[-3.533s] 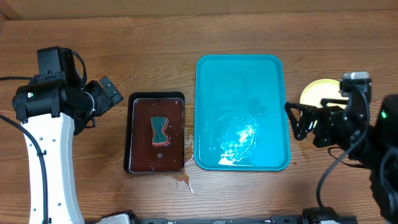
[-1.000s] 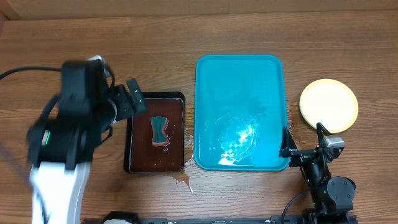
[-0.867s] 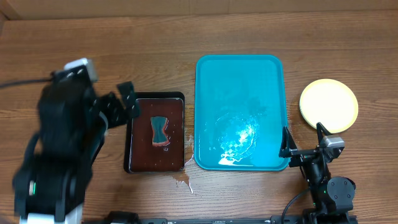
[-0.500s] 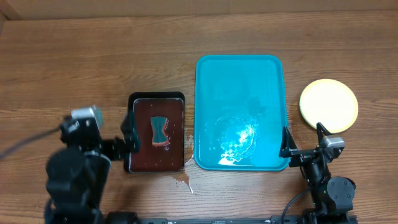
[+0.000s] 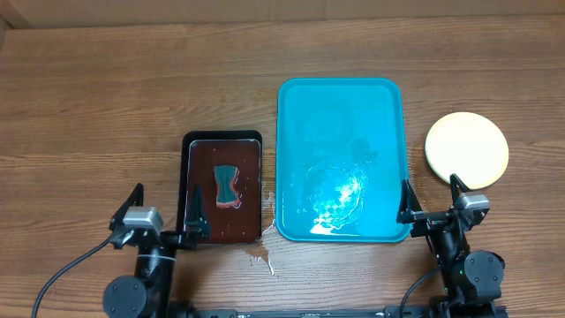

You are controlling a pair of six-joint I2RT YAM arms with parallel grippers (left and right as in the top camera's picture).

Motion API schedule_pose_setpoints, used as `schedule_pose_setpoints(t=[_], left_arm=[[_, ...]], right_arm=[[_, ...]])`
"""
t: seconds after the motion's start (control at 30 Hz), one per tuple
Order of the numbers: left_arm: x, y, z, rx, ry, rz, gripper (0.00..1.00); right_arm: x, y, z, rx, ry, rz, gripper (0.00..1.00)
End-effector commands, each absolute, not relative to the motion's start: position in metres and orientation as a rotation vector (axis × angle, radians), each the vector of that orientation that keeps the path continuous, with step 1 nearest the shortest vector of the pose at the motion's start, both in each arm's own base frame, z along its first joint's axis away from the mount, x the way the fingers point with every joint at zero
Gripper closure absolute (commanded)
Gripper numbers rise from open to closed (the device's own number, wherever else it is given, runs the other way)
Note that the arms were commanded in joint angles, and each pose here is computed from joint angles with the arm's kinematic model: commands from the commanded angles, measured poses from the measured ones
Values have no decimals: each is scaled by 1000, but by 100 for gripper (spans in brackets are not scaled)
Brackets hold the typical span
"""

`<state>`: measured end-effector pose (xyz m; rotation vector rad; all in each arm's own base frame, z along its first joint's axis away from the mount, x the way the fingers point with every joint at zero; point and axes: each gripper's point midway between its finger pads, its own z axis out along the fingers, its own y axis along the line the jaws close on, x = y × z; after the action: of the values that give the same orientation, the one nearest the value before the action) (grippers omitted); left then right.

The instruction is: Clean dirty plates on tray and stack at the side

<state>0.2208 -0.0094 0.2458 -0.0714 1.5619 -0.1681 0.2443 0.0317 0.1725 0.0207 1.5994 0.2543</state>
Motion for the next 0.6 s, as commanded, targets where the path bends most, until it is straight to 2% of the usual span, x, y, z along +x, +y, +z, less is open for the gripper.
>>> schedule_pose_setpoints(t=[0.0, 0.4, 0.57], left_arm=[[226, -6, 229, -70, 1570, -140, 0], [247, -1, 169, -98, 1593, -120, 0], [246, -1, 158, -102, 1639, -120, 0]], right_arm=[[244, 32, 171, 20, 1596, 253, 0], [244, 32, 171, 20, 1596, 253, 0], [244, 32, 171, 20, 1596, 253, 0]])
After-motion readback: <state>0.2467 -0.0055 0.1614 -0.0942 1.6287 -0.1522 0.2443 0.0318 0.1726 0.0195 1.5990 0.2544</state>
